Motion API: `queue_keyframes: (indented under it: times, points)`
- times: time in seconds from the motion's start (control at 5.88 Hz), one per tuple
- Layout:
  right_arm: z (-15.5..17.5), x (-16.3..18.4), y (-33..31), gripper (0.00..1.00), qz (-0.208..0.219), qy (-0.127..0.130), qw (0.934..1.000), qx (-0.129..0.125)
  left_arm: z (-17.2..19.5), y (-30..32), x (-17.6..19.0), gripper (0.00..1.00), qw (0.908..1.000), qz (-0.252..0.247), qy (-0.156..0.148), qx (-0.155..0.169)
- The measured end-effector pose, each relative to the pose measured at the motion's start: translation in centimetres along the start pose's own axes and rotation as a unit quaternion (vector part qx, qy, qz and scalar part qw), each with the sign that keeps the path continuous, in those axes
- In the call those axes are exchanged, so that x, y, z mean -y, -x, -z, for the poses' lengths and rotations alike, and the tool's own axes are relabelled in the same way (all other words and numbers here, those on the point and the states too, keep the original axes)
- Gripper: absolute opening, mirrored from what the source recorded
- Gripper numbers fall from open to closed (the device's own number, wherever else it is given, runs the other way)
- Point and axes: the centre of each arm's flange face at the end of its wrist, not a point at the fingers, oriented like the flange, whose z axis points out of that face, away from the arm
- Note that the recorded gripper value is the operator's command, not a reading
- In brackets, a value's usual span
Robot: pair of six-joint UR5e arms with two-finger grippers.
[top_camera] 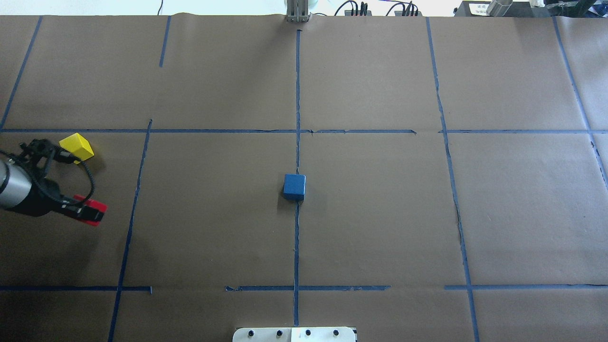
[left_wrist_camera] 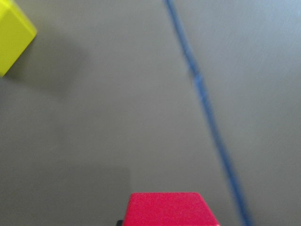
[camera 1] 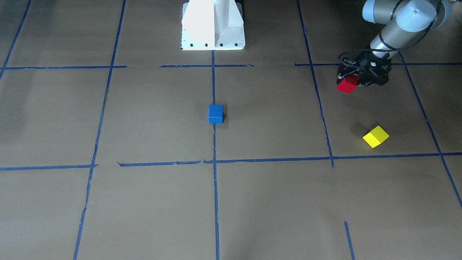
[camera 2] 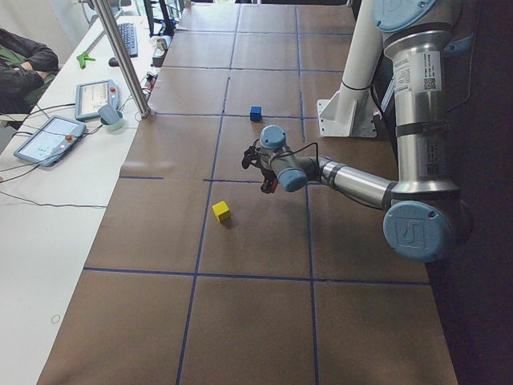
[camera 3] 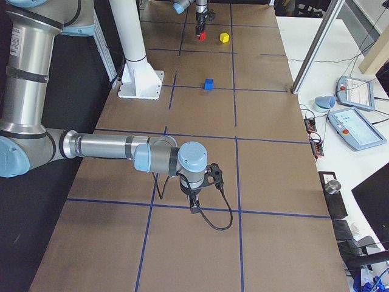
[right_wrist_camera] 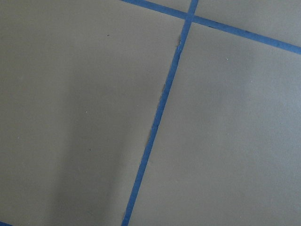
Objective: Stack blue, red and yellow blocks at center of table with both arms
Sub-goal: 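Carry the red cube with the left gripper over the blue cube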
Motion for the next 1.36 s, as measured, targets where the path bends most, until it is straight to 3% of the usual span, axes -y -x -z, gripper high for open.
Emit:
queue_keyframes:
  times: [0.17,0.51,0.85,1.02,1.36]
  points:
    - [0.0,0.0,0.0,1.00,0.000,0.000,1.0000,0.000,0.7,-6.6,4.5,0.01,0.9993,0.037,0.007,0.001]
    - [0.0,0.0,0.0,1.00,-0.001,0.000,1.0000,0.000,0.9,-23.2,10.2,0.01,0.9950,0.090,0.035,0.026]
    - [-0.1,0.0,-0.1,1.00,-0.001,0.001,1.0000,0.000,-1.3,-36.0,16.5,0.01,0.9905,0.125,0.029,0.050]
    - [-0.1,0.0,-0.1,1.00,-0.001,0.001,1.0000,0.000,-2.7,-38.4,18.6,0.01,0.9893,0.131,0.026,0.059]
    - [-0.1,0.0,-0.1,1.00,-0.001,0.001,1.0000,0.000,-5.8,-39.5,19.1,0.02,0.9898,0.124,0.023,0.066]
